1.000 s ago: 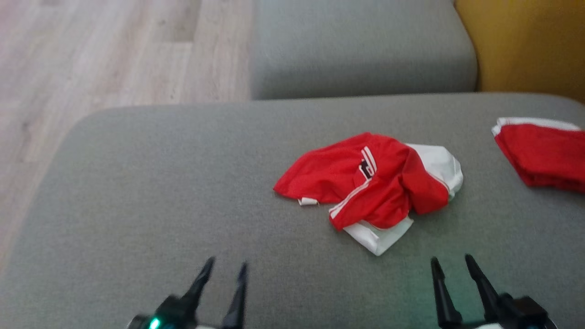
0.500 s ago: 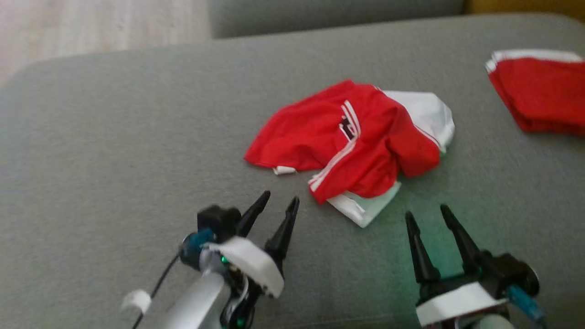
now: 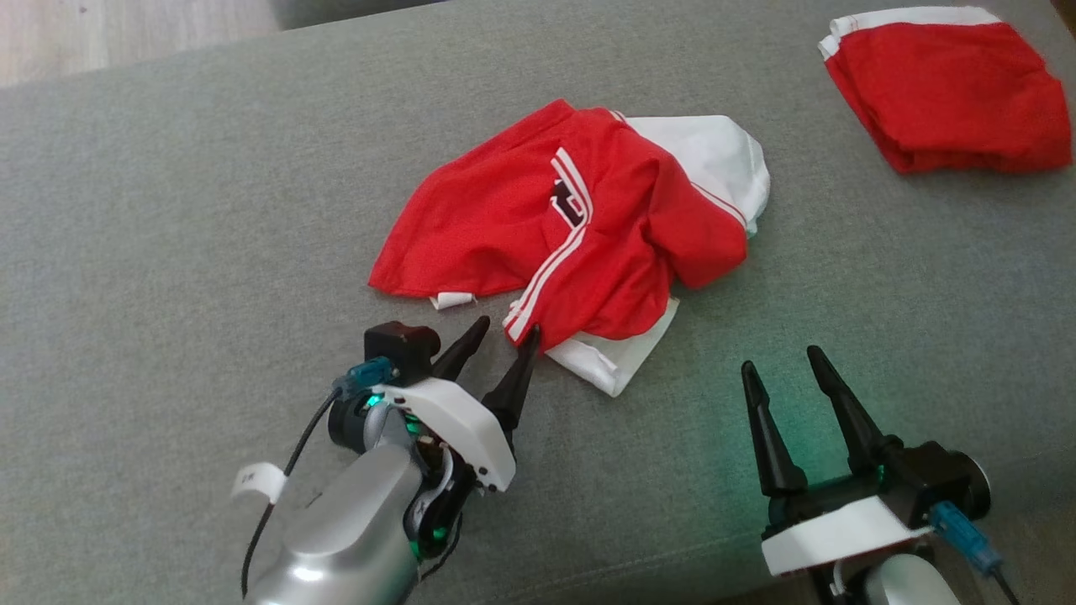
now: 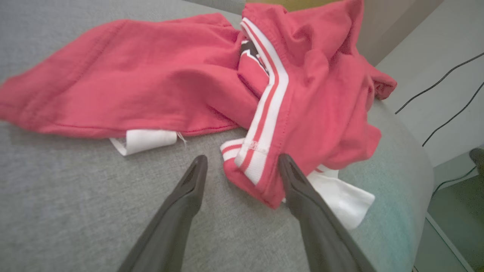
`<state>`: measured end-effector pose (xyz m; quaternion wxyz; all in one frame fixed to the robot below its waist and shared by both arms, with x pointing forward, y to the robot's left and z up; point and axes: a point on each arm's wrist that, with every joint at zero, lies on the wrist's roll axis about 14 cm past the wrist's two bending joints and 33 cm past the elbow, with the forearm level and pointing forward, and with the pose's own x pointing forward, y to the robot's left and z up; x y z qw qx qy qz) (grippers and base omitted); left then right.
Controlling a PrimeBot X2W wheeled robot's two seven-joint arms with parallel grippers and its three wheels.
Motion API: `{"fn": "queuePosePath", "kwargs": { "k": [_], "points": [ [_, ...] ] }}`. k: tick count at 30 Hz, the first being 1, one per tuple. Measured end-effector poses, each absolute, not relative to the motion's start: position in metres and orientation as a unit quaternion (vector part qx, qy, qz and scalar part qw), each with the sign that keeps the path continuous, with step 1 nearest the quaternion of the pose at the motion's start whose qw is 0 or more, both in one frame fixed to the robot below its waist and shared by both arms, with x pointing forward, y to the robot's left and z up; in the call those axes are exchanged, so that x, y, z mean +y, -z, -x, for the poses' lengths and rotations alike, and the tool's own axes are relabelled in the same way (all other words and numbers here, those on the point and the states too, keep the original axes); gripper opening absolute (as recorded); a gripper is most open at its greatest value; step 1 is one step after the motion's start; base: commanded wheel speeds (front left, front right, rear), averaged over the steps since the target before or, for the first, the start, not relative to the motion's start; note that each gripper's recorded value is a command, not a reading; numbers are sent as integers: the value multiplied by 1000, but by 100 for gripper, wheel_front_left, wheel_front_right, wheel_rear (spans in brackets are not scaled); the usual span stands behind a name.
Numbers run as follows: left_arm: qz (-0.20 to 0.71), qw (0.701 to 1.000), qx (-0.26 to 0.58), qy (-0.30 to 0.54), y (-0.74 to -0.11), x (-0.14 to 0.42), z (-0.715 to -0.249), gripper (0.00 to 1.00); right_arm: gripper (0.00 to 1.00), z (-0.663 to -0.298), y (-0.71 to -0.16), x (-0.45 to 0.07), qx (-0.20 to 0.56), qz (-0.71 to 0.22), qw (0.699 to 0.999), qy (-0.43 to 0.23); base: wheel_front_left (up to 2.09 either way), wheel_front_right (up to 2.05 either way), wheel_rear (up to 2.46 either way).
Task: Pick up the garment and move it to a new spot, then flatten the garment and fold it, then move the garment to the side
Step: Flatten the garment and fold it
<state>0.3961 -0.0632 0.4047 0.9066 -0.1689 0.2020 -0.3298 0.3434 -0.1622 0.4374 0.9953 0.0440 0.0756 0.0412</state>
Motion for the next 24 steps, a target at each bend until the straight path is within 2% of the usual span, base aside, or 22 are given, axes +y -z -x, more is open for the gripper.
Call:
{"fn": "queuePosePath", "kwargs": {
  "k": [3,4,5,7,8,16,24],
  "points": [
    [162,903,213,337,-398,-67,-393,99,100,-342,-437,-165,77,-43,995,-37,0,0,0],
    [160,900,214,345,-398,-69,-391,71,100,-342,-437,-165,76,-43,995,-37,0,0,0],
    [159,898,214,351,-399,-72,-390,47,100,-342,-437,-165,76,-43,995,-36,0,0,0],
    [159,894,211,362,-402,-76,-389,23,100,-342,-438,-165,75,-43,996,-36,0,0,0],
    [157,893,207,367,-404,-78,-389,0,100,-342,-439,-165,74,-43,996,-36,0,0,0],
    [125,888,124,425,-453,-100,-386,0,100,-338,-452,-163,52,-45,997,-40,0,0,0],
    [132,838,25,529,-536,-153,-360,0,100,-323,-472,-167,20,-65,997,-25,0,0,0]
  ]
}}
